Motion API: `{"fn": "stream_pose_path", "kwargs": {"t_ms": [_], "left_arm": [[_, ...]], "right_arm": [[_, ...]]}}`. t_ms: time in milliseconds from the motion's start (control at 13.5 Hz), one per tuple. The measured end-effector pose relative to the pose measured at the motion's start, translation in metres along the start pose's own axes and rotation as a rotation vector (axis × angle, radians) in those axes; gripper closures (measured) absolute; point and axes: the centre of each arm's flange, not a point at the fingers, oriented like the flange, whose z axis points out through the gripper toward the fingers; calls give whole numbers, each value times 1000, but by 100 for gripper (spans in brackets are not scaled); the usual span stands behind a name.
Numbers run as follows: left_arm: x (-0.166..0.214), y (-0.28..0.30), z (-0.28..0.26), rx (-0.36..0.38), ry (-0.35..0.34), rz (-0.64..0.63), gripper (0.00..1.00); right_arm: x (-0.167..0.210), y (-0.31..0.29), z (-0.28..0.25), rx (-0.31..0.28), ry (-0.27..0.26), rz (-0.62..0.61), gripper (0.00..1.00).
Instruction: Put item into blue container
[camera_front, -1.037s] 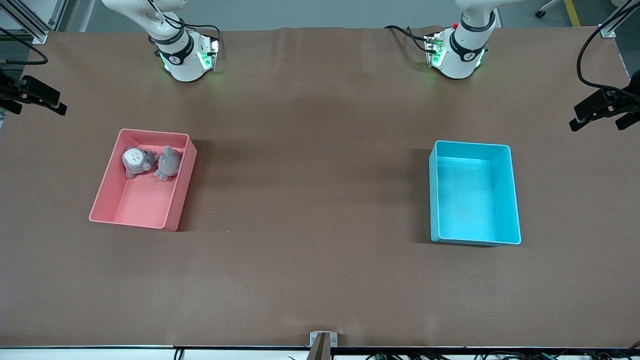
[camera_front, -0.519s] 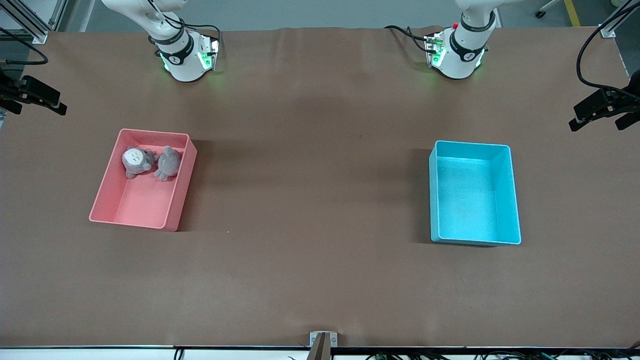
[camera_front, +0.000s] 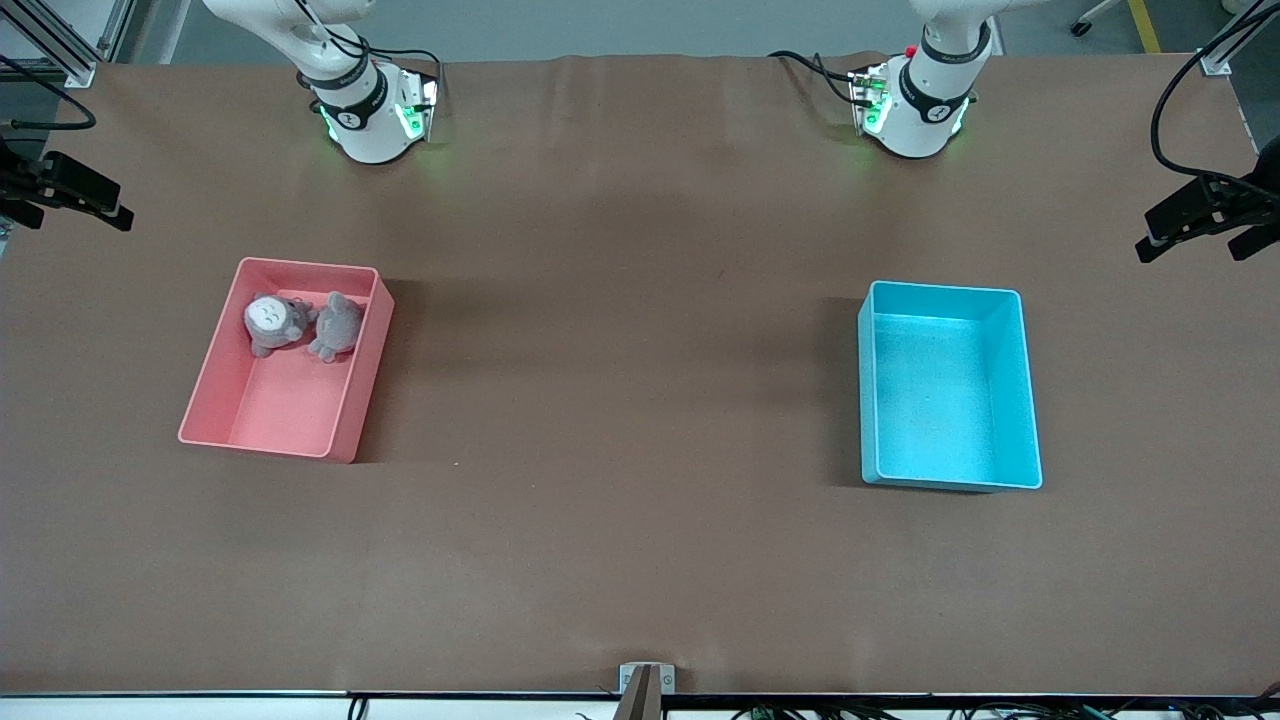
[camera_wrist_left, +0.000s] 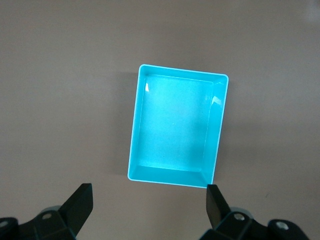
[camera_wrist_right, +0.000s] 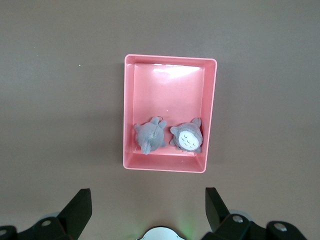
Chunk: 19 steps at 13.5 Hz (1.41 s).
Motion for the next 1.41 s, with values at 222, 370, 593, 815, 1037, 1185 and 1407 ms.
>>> {"fn": "stream_pose_path", "kwargs": {"t_ms": [222, 370, 593, 815, 1037, 1185, 1407], "left_arm": [[0, 0, 0, 0, 0, 0, 0], [0, 0, 0, 0, 0, 0, 0], [0, 0, 0, 0, 0, 1, 0], [0, 0, 0, 0, 0, 1, 0], [0, 1, 0, 0, 0, 1, 0], [0, 1, 0, 0, 1, 2, 0], [0, 1, -1, 0, 2, 2, 0]], "right_arm": [[0, 0, 0, -1, 0, 0, 0], [0, 1, -1, -4, 3, 2, 0], [0, 6, -5, -5, 13, 10, 0], [0, 9, -6, -6, 15, 15, 0], [7, 19, 3, -8, 7, 34, 0], [27, 36, 28, -8, -16, 65, 0], [66, 70, 95, -3, -103, 61, 0]]}}
